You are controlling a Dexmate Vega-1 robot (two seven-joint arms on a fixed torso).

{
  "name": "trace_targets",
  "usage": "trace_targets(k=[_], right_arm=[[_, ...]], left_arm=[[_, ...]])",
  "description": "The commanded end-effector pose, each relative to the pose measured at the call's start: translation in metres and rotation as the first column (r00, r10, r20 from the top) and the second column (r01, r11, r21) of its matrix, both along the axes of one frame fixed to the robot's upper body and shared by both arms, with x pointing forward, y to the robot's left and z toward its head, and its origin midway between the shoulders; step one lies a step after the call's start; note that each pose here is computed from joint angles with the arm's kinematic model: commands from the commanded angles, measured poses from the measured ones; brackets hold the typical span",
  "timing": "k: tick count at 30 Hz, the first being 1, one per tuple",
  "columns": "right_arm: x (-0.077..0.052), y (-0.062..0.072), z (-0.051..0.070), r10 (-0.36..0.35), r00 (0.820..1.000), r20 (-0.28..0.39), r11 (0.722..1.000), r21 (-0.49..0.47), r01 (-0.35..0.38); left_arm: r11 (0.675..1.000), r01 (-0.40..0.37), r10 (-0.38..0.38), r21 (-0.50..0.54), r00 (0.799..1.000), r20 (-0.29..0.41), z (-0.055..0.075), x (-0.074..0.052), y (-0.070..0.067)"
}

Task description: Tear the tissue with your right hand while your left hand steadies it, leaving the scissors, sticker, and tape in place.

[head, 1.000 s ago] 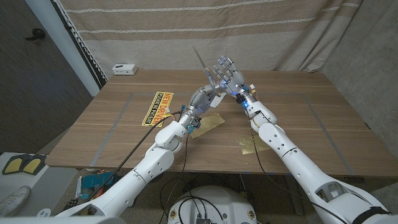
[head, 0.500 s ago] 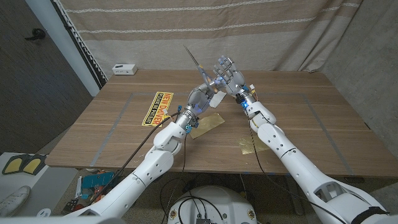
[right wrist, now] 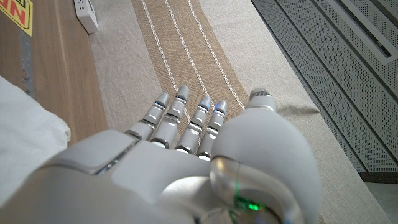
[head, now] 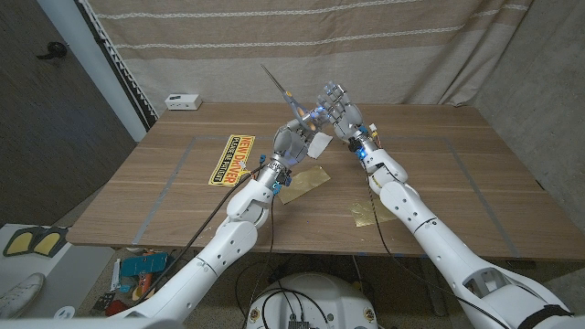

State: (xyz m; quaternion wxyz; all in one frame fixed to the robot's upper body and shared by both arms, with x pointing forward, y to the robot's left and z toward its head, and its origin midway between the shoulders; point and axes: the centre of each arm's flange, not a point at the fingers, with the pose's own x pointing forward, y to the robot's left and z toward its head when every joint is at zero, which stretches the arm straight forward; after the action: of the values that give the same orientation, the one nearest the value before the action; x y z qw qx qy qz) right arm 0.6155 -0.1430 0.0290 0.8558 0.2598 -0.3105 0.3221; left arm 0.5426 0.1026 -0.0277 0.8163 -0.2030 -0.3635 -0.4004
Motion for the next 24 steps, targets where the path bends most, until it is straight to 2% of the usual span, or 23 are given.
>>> trace_targets(k=[1, 5, 24], right_arm=[[-0.0006, -0.0121, -0.0002, -0.047, 0.999, -0.008, 0.999, 0.01, 0.047], [0.0005, -0.0128, -0.0003, -0.053, 0.999, -0.008, 0.999, 0.006, 0.053], [0.0029, -0.0124, 0.0042, -0.035, 0.999, -0.001, 0.999, -0.026, 0.035]], left_arm=[[0.999, -0.003, 0.001, -0.046, 1.0, -0.028, -0.0056, -0.0001, 0.0068], [0.999, -0.003, 0.002, -0.051, 1.0, -0.027, -0.0062, 0.0004, 0.0079], [0.995, 0.085, -0.082, -0.053, 0.995, 0.05, 0.0007, 0.0059, 0.0006]])
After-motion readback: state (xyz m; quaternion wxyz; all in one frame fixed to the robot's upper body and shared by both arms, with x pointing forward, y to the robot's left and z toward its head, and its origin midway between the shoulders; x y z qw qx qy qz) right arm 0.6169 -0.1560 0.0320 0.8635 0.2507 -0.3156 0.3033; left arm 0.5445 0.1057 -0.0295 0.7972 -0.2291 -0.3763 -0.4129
